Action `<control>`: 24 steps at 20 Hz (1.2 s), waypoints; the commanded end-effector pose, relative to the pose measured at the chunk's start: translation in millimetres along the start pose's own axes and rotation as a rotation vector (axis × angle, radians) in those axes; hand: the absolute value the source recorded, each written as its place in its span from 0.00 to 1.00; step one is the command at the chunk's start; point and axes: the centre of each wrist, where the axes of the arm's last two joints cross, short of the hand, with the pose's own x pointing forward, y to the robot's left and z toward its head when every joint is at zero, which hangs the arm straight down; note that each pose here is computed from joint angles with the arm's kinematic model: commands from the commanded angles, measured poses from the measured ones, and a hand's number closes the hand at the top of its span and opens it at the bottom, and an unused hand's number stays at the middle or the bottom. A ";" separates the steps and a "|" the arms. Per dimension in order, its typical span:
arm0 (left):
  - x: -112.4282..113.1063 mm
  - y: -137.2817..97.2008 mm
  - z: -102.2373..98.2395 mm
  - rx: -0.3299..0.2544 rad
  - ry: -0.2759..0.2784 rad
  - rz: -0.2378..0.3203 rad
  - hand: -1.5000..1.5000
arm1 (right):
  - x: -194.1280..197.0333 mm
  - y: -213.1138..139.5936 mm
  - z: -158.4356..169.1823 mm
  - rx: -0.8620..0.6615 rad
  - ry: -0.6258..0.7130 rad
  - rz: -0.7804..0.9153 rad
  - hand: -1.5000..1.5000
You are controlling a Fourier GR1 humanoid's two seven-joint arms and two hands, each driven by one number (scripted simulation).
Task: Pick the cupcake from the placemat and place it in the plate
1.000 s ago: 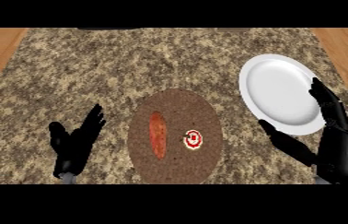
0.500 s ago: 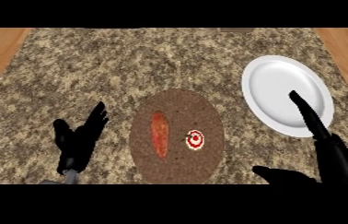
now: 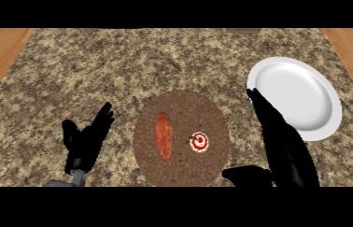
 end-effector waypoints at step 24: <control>-4.9 9.5 8.7 0.003 0.021 0.008 0.50 | 30.3 106.1 -21.3 0.112 0.188 0.189 0.00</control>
